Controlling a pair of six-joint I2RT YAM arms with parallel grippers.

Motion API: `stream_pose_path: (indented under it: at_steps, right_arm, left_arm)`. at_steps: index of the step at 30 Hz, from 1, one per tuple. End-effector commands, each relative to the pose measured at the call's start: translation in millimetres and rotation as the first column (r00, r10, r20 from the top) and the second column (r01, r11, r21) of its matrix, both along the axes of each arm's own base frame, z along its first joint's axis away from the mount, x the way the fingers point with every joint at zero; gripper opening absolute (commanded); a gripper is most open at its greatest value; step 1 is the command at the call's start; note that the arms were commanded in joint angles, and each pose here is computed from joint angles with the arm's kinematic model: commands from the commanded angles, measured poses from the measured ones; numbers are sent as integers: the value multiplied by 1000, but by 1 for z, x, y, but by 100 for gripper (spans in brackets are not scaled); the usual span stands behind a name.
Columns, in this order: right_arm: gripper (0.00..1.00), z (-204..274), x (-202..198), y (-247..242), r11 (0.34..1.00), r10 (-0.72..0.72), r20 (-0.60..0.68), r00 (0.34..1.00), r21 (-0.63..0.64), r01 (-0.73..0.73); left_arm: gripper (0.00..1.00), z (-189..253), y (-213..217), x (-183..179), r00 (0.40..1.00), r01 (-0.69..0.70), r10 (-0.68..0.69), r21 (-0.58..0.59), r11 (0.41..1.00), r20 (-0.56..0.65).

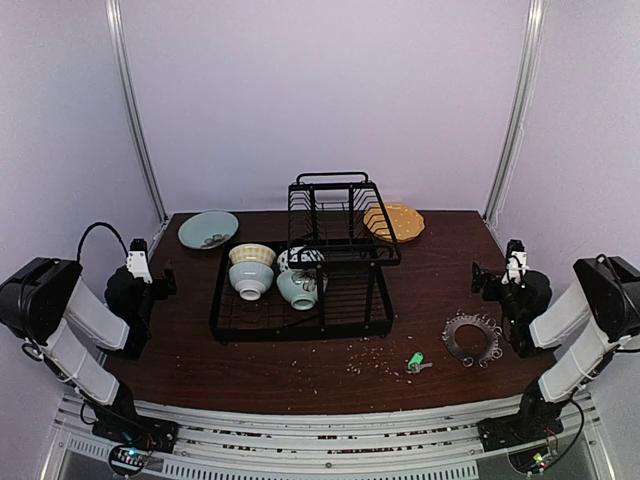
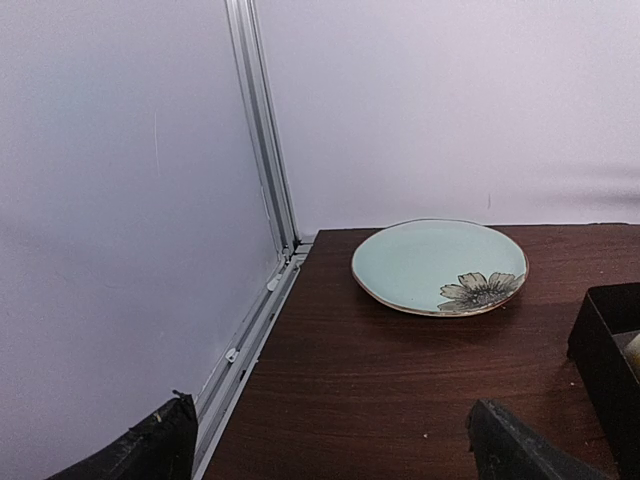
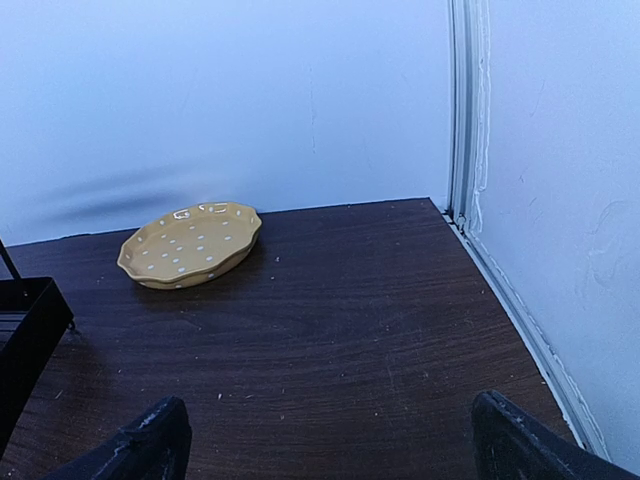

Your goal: Put the keys on the keyring

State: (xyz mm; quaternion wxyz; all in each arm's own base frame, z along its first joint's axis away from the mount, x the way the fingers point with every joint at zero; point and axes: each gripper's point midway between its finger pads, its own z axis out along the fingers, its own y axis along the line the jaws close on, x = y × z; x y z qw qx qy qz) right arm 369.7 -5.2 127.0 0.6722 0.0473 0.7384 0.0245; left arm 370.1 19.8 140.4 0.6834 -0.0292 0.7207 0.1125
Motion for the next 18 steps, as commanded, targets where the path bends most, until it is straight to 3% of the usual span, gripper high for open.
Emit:
stream_pose_path:
  at_steps: [1, 6, 15, 18]
  right_arm:
    - [100, 25, -2, -18, 995, -97, 65, 993, 28, 95]
    - [100, 62, -11, -27, 986, -153, 94, 984, 81, 145]
    - [100, 109, -24, 1, 979, -5, 178, 984, 203, -32]
    - [100, 117, -26, 9, 973, 41, 165, 985, 219, -77]
  left_arm:
    - [98, 18, 0, 4, 998, -6, 5, 7, 1000, 70]
    - [98, 18, -1, 4, 998, -6, 5, 7, 1000, 69]
    - [98, 24, -11, 6, 996, 54, -56, 32, 998, 70]
    - [98, 29, -9, 22, 999, 40, -40, 28, 999, 4]
